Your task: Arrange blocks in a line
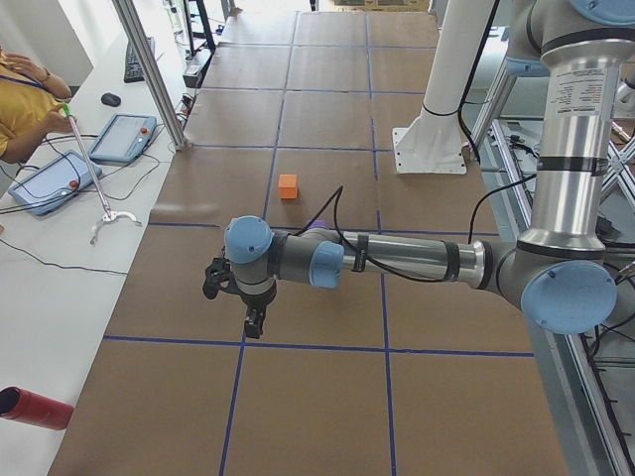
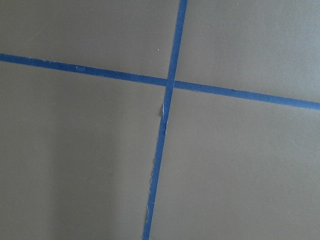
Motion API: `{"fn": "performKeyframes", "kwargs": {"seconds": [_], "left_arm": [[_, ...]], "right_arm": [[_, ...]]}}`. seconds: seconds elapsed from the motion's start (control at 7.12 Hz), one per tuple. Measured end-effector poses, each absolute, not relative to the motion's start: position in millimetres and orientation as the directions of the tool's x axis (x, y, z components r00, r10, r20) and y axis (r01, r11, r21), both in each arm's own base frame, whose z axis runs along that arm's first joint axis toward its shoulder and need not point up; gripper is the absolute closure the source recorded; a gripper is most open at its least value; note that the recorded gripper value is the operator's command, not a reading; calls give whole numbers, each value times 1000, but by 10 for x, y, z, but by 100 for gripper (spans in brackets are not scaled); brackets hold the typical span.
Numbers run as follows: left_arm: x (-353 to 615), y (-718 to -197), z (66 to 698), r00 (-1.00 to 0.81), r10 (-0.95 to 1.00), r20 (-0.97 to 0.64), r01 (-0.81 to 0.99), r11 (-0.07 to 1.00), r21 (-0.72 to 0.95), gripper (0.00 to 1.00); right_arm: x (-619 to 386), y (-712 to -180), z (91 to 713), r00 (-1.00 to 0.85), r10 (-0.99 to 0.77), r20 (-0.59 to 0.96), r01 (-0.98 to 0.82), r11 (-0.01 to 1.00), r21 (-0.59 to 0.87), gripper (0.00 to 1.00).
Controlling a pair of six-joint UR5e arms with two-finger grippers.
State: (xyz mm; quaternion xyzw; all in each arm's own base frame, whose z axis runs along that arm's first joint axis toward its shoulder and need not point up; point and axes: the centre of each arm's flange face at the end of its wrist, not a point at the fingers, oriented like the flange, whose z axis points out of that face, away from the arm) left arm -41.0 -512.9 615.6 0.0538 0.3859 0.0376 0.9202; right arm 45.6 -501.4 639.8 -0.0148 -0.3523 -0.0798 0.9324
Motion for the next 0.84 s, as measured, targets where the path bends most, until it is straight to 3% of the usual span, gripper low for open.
{"fn": "performKeyframes", "kwargs": {"seconds": [0.28, 0.84], "left_arm": [[-406, -5150, 6097, 698, 121, -705, -28, 990, 142, 0], [87, -5448, 5468, 626, 277, -729, 1, 934, 356, 0]], "right_arm": [[455, -5014, 6398, 739, -139, 659, 159, 987, 29, 0], [455, -5013, 6399, 739, -138, 659, 159, 987, 29, 0]]}}
